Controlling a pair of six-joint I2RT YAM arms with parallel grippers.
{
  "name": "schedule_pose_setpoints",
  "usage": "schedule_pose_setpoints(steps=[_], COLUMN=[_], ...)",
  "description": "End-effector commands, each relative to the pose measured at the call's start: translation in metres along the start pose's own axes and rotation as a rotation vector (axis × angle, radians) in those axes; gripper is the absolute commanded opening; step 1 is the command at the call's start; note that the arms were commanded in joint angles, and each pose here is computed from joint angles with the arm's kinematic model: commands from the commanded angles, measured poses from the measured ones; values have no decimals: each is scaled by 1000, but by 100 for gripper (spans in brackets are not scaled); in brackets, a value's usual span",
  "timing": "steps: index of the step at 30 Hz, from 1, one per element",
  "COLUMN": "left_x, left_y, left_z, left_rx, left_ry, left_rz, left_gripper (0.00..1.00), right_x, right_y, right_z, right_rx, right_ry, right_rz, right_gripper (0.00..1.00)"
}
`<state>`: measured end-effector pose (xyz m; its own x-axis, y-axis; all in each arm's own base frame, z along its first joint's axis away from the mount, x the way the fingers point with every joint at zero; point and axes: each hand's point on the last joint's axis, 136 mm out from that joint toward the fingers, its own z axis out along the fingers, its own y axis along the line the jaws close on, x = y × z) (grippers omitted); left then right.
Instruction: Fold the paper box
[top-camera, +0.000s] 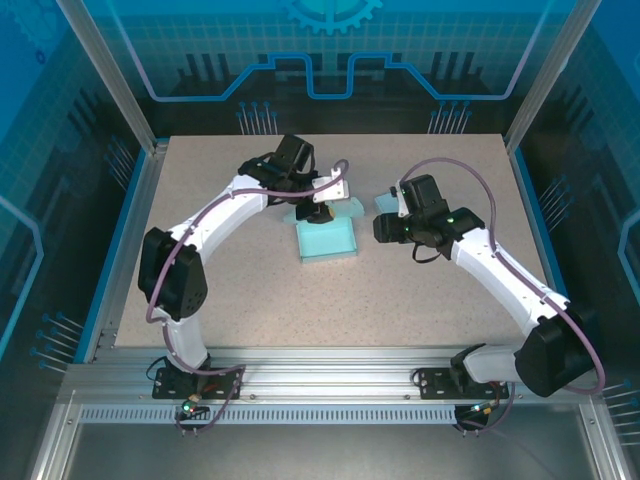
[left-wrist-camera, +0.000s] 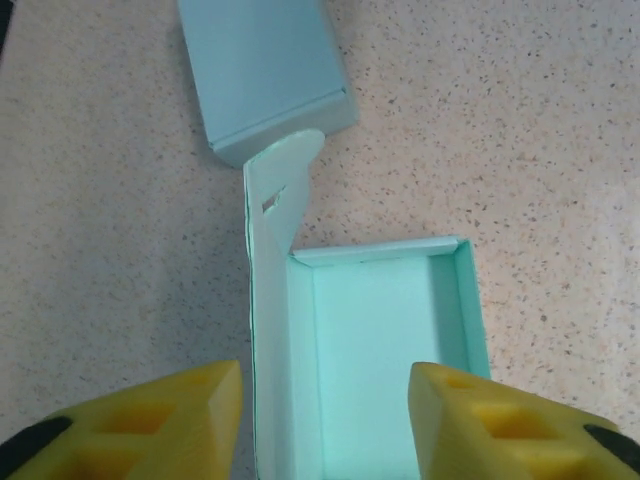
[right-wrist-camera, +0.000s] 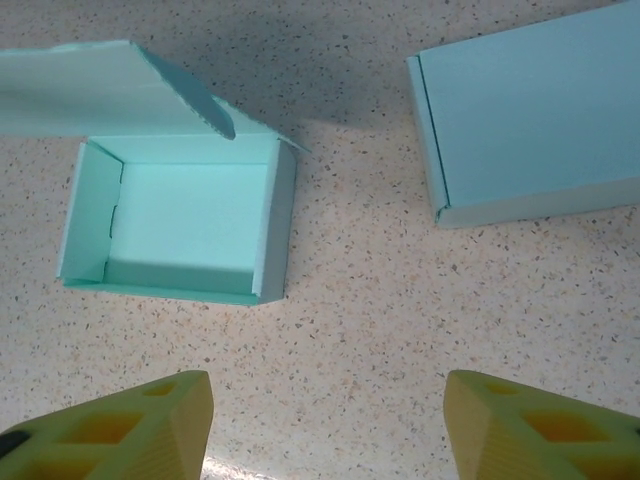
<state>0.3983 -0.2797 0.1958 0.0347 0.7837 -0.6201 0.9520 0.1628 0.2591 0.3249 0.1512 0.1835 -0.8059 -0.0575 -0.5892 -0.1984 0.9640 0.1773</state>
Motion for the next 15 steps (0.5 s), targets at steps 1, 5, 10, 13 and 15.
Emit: schedule_pose_setpoints(steps=[1,5,10,13,15], left_x=[-23,-39,-31,-3,21], left_y=[12,19,24,26,19], left_z=[-28,-59,-101,-125,-133], left_rx=[-71,-158,-373,-549,-623], left_ry=[-80,-152,-186,-189,-223], left_rz=[1,-35,-174,-363,-518], left_gripper=[62,75,76,76,76], right_x=[-9,-16,-24,-28,-32], right_y=[1,4,11,14,13], right_z=[2,0,0,4,9], right_rx=[-11,-14,-49,-60,-49], right_ry=[-3,-17,-42,-42,-40], right_rz=[-35,-59,-94,-118,-133], right_gripper=[65,68,68,68,68])
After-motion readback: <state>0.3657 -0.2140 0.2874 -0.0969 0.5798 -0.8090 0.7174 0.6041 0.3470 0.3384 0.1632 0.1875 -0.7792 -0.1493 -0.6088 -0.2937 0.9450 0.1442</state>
